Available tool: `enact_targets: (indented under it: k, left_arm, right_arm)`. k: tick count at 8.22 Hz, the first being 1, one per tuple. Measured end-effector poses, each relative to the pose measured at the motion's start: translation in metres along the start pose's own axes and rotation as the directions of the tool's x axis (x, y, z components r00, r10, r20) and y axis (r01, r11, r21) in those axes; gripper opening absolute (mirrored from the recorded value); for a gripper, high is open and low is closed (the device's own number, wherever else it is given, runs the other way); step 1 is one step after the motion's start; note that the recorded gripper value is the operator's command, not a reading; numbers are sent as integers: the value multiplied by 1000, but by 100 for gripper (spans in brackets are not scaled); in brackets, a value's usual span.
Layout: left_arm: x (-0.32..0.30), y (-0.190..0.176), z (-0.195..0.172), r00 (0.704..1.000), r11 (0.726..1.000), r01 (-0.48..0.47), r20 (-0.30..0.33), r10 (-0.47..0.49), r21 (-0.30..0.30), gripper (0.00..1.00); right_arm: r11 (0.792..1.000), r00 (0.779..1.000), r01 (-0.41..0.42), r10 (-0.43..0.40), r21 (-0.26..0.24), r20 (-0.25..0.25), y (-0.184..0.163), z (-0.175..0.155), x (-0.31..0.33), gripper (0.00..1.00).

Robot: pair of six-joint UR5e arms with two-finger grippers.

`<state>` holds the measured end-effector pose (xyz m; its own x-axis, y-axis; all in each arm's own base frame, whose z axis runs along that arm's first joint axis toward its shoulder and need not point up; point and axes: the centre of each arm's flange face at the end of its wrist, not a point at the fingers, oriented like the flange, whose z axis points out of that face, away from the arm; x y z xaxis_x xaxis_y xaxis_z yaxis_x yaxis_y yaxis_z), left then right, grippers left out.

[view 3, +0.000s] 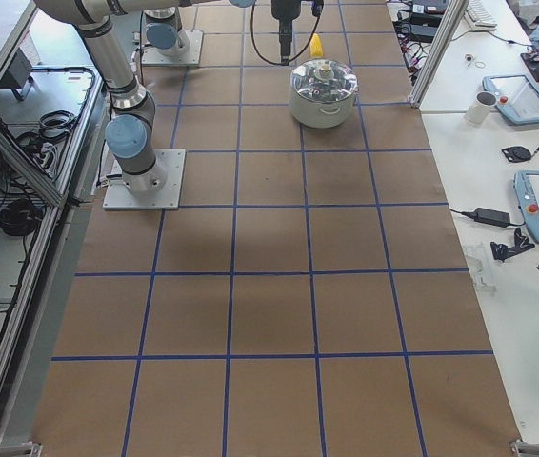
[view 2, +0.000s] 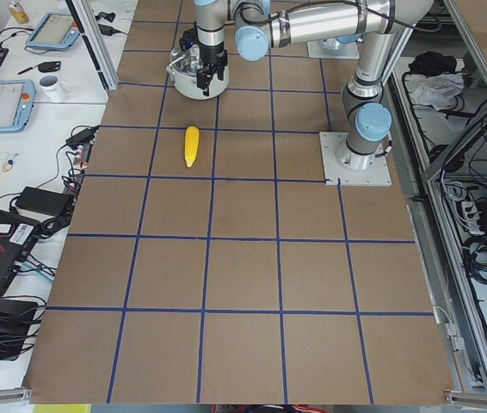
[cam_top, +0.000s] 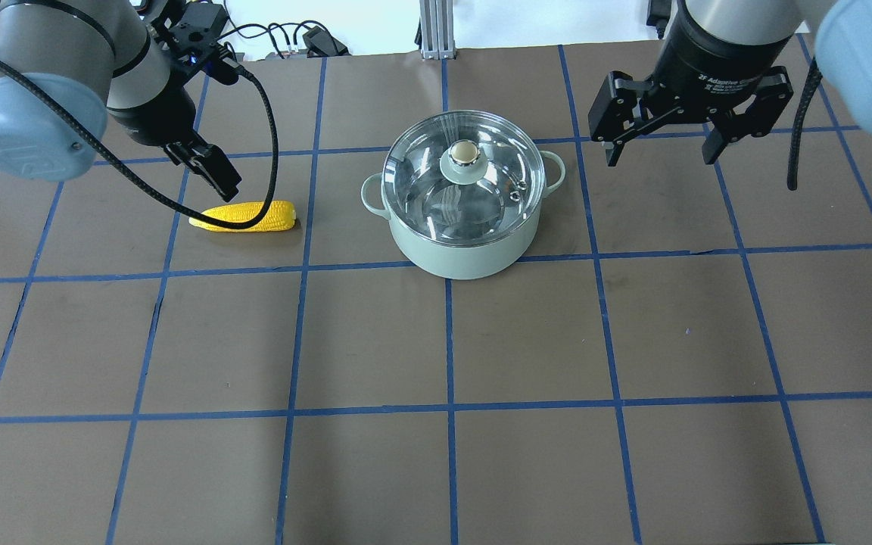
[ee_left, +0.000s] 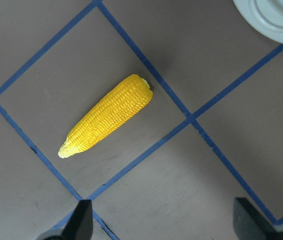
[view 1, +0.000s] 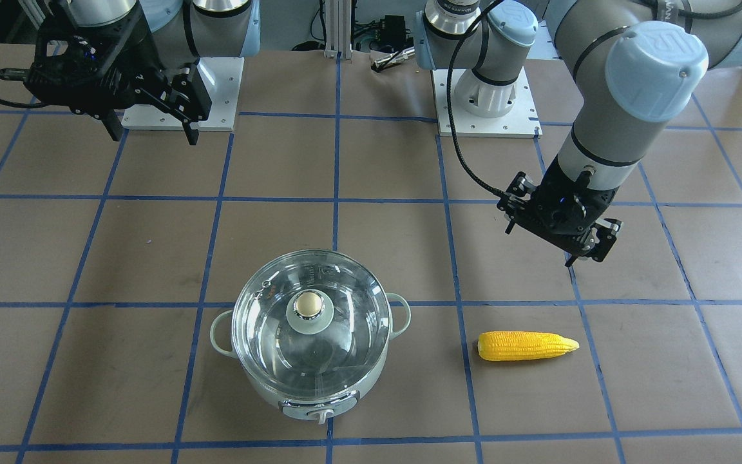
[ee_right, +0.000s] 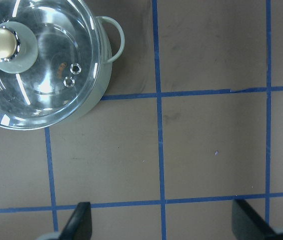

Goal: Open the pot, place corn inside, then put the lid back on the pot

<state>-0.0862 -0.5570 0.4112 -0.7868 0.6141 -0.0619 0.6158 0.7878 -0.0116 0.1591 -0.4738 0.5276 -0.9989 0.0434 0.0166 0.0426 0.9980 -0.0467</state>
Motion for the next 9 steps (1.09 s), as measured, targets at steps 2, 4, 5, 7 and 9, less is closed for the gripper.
enact_targets:
  k: [2, 4, 5, 7, 9]
  left_arm:
    - [-18, -4, 16, 988, 988, -154, 15, 154, 12, 100]
    - [-28, -10, 30, 942, 942, -335, 34, 335, 14, 100]
    - [-32, -13, 35, 922, 923, -385, 47, 383, 17, 100]
    - [-39, -20, 51, 890, 891, -454, 56, 452, 17, 100]
    - [-48, -30, 74, 840, 841, -541, 66, 539, 13, 100]
  right_arm:
    - [999, 1000, -2, 1, 53, 17, -27, 9, -8, 100]
    - [997, 999, -8, 4, 80, 43, -52, 28, -34, 100]
    - [995, 999, -14, 10, 94, 50, -65, 43, -61, 100]
    - [991, 996, -54, 45, 124, 73, -85, 83, -123, 99]
    - [988, 995, -73, 64, 136, 73, -94, 120, -161, 98]
